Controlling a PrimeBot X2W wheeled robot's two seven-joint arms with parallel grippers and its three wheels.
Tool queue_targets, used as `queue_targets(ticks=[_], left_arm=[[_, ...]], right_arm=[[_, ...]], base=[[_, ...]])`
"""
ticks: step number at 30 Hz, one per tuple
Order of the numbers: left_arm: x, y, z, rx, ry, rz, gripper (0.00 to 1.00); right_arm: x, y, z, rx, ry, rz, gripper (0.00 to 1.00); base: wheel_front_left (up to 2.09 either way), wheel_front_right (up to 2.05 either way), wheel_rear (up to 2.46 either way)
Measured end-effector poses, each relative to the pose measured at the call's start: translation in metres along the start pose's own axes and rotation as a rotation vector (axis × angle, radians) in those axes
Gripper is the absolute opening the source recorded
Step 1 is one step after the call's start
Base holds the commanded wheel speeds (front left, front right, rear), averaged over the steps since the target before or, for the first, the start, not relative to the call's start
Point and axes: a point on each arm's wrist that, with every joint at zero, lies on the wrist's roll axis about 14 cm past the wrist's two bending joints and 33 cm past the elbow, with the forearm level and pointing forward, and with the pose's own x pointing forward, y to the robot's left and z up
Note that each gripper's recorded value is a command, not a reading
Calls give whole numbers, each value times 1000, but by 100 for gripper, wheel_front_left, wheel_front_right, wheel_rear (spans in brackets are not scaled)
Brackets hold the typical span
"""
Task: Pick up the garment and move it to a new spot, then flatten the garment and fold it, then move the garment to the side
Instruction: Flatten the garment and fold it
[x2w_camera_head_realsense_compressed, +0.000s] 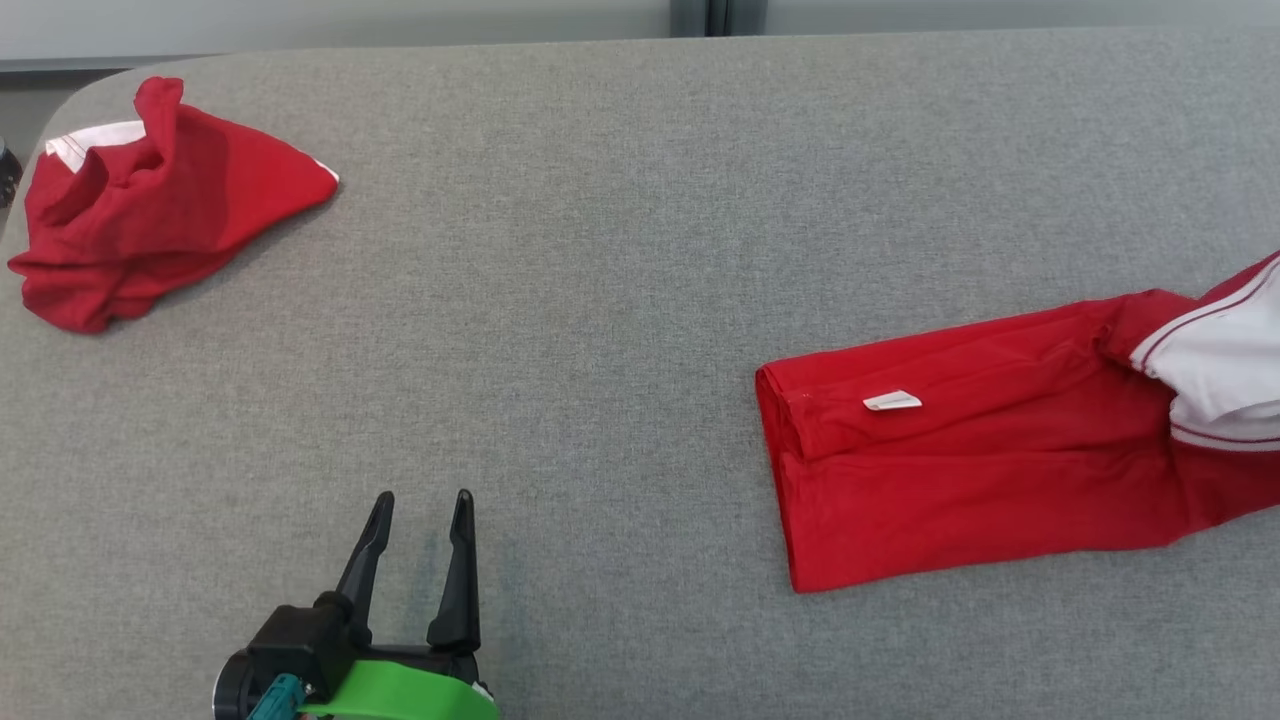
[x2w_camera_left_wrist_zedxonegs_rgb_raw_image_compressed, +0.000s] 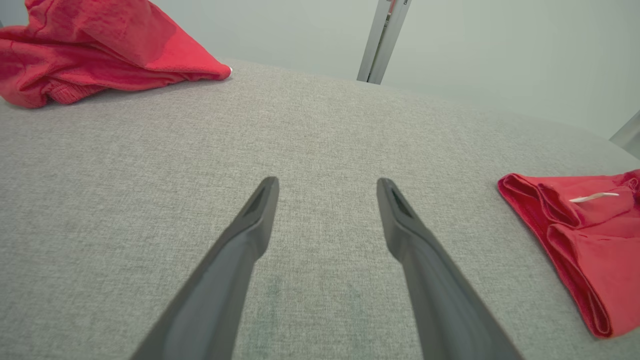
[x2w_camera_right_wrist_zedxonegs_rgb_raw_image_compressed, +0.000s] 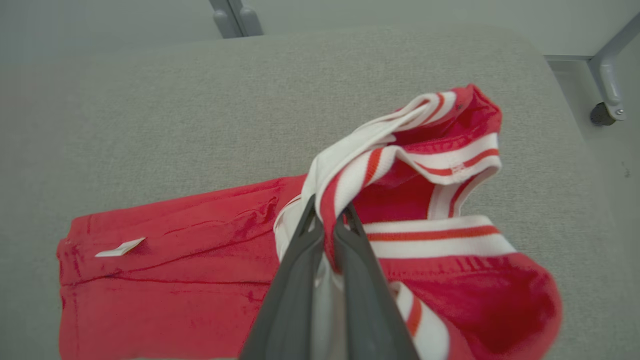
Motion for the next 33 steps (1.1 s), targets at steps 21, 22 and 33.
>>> queue_targets(ticks=[21, 22, 33], left_arm=[[-13, 2, -9, -46, 23, 36, 100], [-14, 3, -9, -46, 24, 37, 100], [-13, -1, -14, -37, 39, 22, 100]], right_arm=[[8, 206, -101, -165, 263, 524, 0], [8, 210, -103, -159, 262, 533, 0], [10, 252, -98, -104, 155, 598, 100]], base=[[0, 0, 0], [0, 0, 0], [0, 0, 0]])
